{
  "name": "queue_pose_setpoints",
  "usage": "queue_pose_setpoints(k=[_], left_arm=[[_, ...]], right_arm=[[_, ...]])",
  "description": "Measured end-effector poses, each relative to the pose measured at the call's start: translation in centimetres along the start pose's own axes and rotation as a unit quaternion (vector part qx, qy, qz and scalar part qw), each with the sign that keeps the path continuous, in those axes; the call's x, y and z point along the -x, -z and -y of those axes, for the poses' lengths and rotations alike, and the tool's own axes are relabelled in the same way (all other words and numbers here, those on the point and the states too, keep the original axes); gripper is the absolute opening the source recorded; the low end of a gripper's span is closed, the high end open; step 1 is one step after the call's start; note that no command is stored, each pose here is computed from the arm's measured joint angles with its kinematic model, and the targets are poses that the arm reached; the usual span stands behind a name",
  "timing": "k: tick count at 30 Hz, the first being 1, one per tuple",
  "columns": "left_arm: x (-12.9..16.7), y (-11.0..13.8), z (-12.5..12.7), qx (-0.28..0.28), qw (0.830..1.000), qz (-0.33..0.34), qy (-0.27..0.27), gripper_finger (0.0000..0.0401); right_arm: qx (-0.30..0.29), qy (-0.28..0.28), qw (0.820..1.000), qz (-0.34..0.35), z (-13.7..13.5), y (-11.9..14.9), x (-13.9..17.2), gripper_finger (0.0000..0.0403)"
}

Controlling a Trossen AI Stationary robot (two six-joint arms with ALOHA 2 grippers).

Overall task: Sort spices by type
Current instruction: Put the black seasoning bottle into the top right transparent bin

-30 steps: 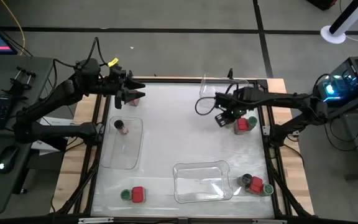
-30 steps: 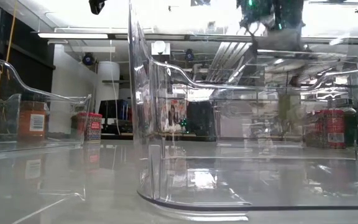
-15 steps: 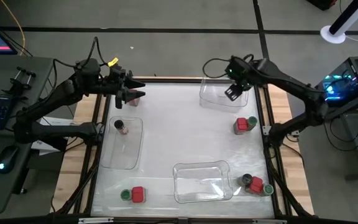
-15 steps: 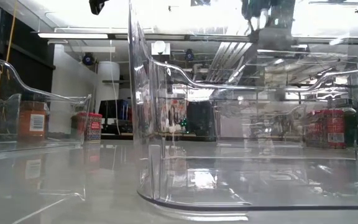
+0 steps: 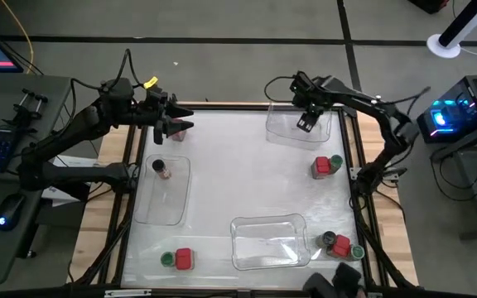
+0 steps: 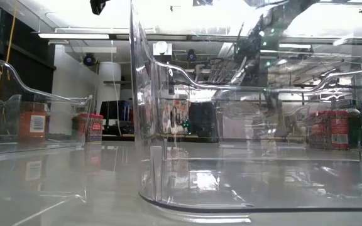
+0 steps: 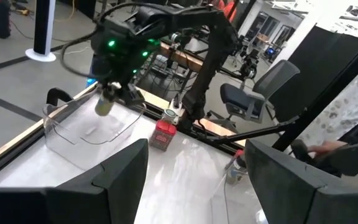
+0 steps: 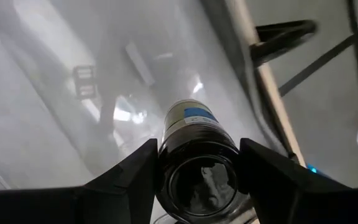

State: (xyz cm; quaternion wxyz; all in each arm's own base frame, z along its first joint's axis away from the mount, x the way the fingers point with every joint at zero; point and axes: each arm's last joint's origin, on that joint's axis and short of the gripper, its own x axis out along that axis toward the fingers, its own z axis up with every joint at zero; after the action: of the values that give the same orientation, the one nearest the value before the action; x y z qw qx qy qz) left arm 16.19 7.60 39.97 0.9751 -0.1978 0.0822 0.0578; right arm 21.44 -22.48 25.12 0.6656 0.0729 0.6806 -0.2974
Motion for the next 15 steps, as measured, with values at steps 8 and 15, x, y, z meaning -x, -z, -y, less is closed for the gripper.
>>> queue_pose_setpoints(k=[8, 15], left_arm=[[0.0, 0.0, 0.0, 0.009, 1.0, 0.0, 0.0, 0.0255], [0.0, 0.0, 0.0, 0.01, 1.0, 0.0, 0.0, 0.0255]], right_arm=[[0.022, -0.016, 0.999, -0.018, 0.6, -0.5, -1.8, 0.0197], [0.016, -0.019, 0.999, -0.03, 1.1, -0.1, -2.0, 0.0254]])
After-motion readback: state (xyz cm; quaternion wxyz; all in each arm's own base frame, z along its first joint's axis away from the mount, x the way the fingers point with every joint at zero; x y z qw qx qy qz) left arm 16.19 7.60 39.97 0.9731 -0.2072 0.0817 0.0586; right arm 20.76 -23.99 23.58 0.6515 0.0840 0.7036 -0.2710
